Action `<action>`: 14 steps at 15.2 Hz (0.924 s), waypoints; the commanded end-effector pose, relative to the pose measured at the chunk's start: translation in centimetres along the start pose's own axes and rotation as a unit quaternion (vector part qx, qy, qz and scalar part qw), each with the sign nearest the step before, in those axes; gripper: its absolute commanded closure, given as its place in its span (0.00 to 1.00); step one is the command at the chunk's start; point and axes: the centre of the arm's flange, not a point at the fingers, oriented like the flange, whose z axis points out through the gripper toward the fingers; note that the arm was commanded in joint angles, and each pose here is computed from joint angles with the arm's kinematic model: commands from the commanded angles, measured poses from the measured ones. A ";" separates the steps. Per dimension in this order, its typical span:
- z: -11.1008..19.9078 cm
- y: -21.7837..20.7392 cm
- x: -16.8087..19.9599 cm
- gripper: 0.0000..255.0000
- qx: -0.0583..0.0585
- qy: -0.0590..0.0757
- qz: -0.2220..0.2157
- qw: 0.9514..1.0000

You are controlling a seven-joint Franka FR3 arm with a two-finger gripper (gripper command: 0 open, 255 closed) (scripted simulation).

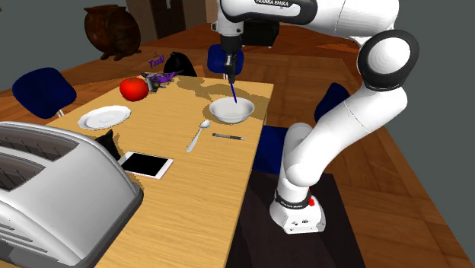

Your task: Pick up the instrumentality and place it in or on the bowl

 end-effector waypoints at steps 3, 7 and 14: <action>1.5 -0.1 0.0 1.00 0.000 0.000 0.000 1.000; 1.5 -0.1 0.0 1.00 0.000 0.000 0.000 1.000; 1.5 -0.1 0.0 0.00 0.000 0.000 0.000 1.000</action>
